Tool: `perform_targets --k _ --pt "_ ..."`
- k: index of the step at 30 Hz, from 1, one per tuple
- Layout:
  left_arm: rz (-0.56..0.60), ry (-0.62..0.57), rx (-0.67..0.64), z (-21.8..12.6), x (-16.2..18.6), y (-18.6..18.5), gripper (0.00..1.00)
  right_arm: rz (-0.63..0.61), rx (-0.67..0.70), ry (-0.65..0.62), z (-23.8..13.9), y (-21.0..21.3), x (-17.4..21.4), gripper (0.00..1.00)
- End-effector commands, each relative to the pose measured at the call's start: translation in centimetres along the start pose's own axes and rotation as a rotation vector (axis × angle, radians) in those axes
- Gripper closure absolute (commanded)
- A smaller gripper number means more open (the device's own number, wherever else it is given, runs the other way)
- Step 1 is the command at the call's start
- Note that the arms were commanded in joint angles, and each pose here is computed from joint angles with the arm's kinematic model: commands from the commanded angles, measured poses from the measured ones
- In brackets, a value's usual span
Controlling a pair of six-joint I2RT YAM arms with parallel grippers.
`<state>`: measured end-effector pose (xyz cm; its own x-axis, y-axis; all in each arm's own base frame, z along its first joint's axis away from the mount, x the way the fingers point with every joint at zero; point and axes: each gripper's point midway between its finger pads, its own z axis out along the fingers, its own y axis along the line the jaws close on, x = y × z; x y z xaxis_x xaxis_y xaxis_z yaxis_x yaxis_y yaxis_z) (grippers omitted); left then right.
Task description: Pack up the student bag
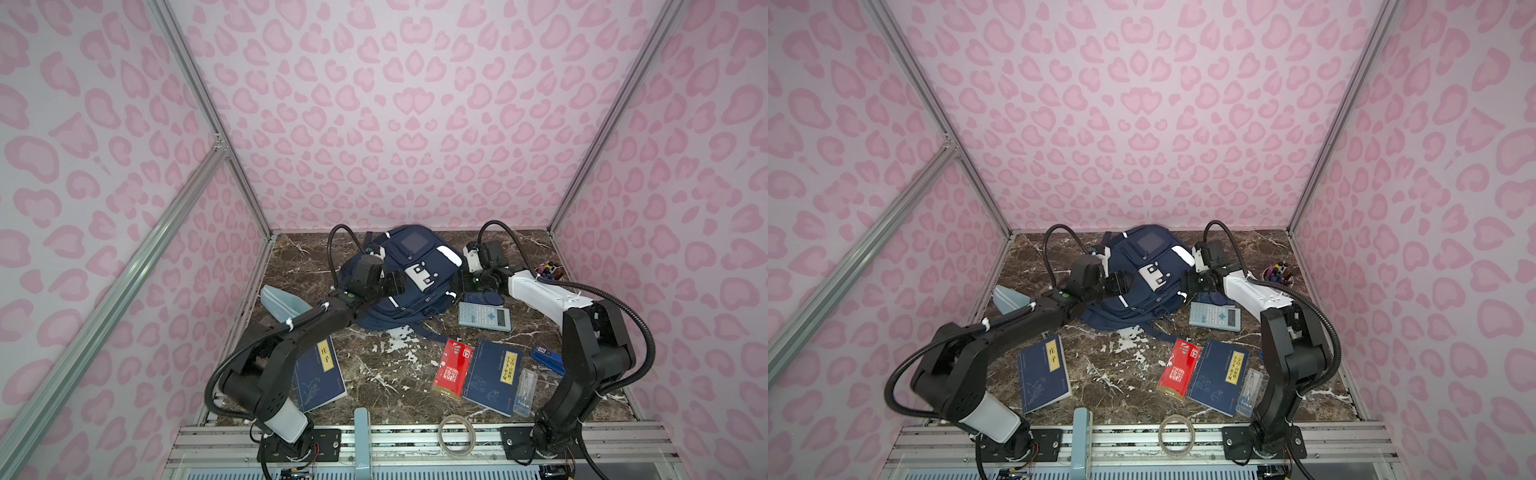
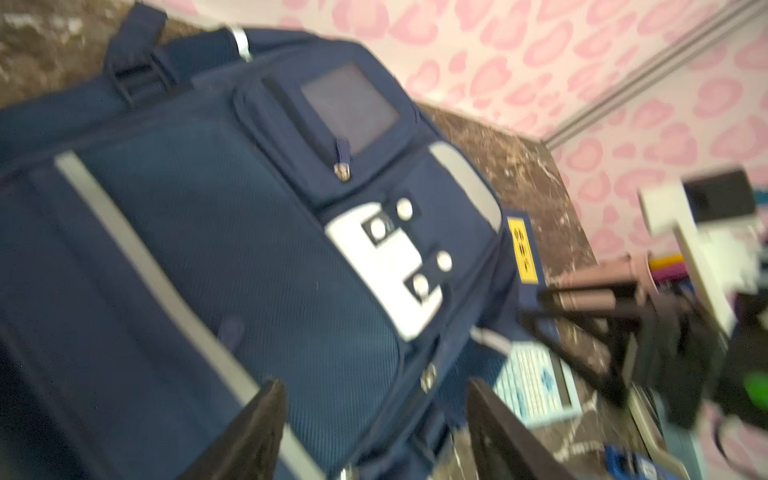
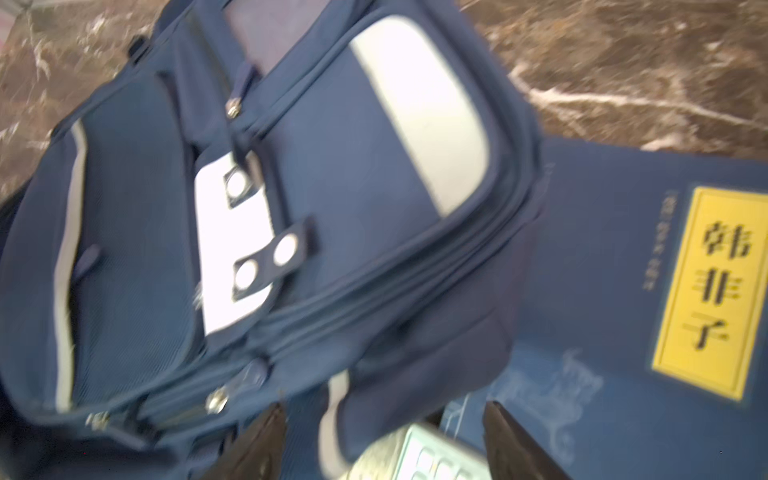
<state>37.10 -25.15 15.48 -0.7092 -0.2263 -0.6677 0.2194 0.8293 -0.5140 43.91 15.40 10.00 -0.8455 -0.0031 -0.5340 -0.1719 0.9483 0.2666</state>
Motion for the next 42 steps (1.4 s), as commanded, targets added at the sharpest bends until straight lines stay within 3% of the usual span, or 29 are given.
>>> perform_targets --k 1,6,8,14,19,22,26,27,29,30,33,34,36,38,42 --pt "-0.063 0.026 0.047 -2.2 3.8 0.1 0.29 0.034 0.025 0.034 1.6 -1.0 -0.8 0.23" --pt "-0.117 0.029 -0.006 -3.5 8.9 3.4 0.3 0.07 0.068 0.136 4.4 -2.3 0.2 0.31" --pt "-0.13 0.034 -0.046 -3.1 9.8 5.3 0.32 0.064 0.038 0.166 4.9 -1.5 1.6 0.4" --pt "-0.117 0.01 -0.107 -1.9 8.3 7.7 0.41 0.012 0.003 0.202 3.8 0.7 4.7 0.64" --pt "-0.131 -0.008 -0.122 -1.5 6.6 9.3 0.48 -0.042 -0.031 0.232 2.4 2.8 7.2 0.74" --pt "-0.121 -0.028 -0.132 -2.1 5.5 9.4 0.48 -0.09 0.007 0.208 0.7 3.3 7.8 0.67" --pt "-0.104 -0.055 -0.113 -3.9 4.3 8.4 0.42 -0.168 0.049 0.081 -3.2 3.6 5.6 0.44" --pt "-0.103 -0.069 -0.1 -4.6 3.9 8.0 0.35 -0.223 0.057 0.029 -4.4 3.9 4.8 0.39" --pt "-0.108 -0.089 -0.076 -6.1 3.7 7.4 0.08 -0.379 0.054 -0.114 -6.9 4.9 2.9 0.31" --pt "-0.115 -0.097 -0.059 -6.9 3.7 7.0 0.01 -0.462 0.053 -0.211 -7.9 5.2 2.0 0.28" --pt "-0.151 -0.116 0.016 -9.1 4.5 6.0 0.02 -0.616 0.032 -0.465 -9.9 6.1 1.1 0.11" --pt "-0.163 -0.117 0.042 -9.6 5.0 5.6 0.02 -0.688 -0.008 -0.505 -10.2 6.9 1.3 0.11" --pt "-0.177 -0.131 0.112 -10.5 5.7 4.6 0.01 -0.845 -0.094 -0.502 -9.9 9.3 2.6 0.1" --pt "-0.174 -0.114 0.148 -10.8 6.7 4.1 0.08 -0.982 -0.155 -0.402 -8.6 11.3 4.4 0.12" --pt "-0.177 -0.096 0.15 -10.6 8.0 4.5 0.2 -1.135 -0.215 -0.205 -5.0 13.7 8.0 0.18"
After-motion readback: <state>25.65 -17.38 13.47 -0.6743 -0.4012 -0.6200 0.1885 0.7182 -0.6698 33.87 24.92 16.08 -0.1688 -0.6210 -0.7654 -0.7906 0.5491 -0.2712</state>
